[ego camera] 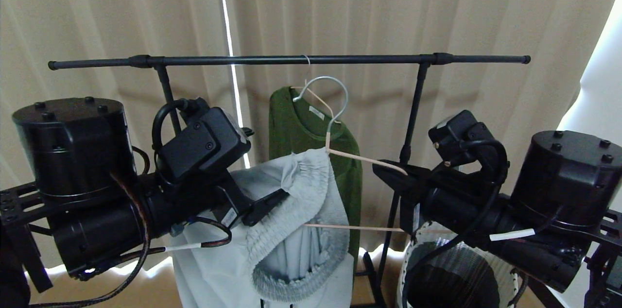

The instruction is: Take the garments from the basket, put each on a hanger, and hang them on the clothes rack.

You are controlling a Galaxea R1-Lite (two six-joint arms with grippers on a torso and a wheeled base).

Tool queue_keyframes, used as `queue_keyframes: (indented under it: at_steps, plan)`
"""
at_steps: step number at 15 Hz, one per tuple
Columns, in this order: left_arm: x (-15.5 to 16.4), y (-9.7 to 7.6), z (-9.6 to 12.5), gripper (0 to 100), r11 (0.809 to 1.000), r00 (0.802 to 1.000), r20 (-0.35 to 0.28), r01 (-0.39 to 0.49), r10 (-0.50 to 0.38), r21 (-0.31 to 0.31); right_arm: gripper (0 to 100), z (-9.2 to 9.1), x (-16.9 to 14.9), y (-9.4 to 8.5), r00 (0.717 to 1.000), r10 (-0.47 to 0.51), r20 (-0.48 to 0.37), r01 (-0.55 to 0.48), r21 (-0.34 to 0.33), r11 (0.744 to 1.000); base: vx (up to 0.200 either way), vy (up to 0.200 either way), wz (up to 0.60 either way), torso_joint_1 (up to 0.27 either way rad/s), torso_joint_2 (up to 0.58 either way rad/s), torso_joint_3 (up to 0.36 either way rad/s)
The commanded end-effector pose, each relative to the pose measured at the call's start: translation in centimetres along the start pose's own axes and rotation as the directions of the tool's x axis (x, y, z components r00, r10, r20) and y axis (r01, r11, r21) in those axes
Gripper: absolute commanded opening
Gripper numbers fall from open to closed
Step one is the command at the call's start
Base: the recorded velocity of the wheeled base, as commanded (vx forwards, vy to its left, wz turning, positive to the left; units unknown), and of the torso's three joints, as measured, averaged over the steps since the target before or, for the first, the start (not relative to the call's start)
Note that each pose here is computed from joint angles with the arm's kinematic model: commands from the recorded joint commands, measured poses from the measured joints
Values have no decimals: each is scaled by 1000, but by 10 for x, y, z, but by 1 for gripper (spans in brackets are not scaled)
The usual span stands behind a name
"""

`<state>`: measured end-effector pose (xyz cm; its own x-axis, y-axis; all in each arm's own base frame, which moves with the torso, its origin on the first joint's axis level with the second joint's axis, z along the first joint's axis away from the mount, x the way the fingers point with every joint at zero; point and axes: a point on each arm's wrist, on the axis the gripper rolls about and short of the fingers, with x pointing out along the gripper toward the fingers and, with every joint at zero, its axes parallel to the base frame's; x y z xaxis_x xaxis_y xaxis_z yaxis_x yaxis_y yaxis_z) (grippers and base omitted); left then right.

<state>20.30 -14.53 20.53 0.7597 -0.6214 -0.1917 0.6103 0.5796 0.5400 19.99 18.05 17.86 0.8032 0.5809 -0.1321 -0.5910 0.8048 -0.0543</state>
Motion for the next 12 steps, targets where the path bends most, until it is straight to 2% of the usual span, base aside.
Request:
queue_keyframes:
  at_steps: [1, 2, 12]
  plan:
    - [1, -1, -3, 100, 1000, 1000, -10, 3, -3, 1, 0, 0, 0, 3, 1000, 13, 19, -13, -12, 1000, 0, 0, 0, 0, 0, 0]
    - [0, -1, -3, 0, 1000, 1000, -11, 5, -5, 1, 0, 0, 0, 3, 1000, 14, 25, -14, -24, 1000, 0, 0, 0, 0, 0, 0]
    - [0, -3, -8, 0, 1000, 1000, -29, 3, -3, -6, 0, 1, -2, 2, 999, 31, 33, -30, -32, 999, 0, 0, 0, 0, 0, 0]
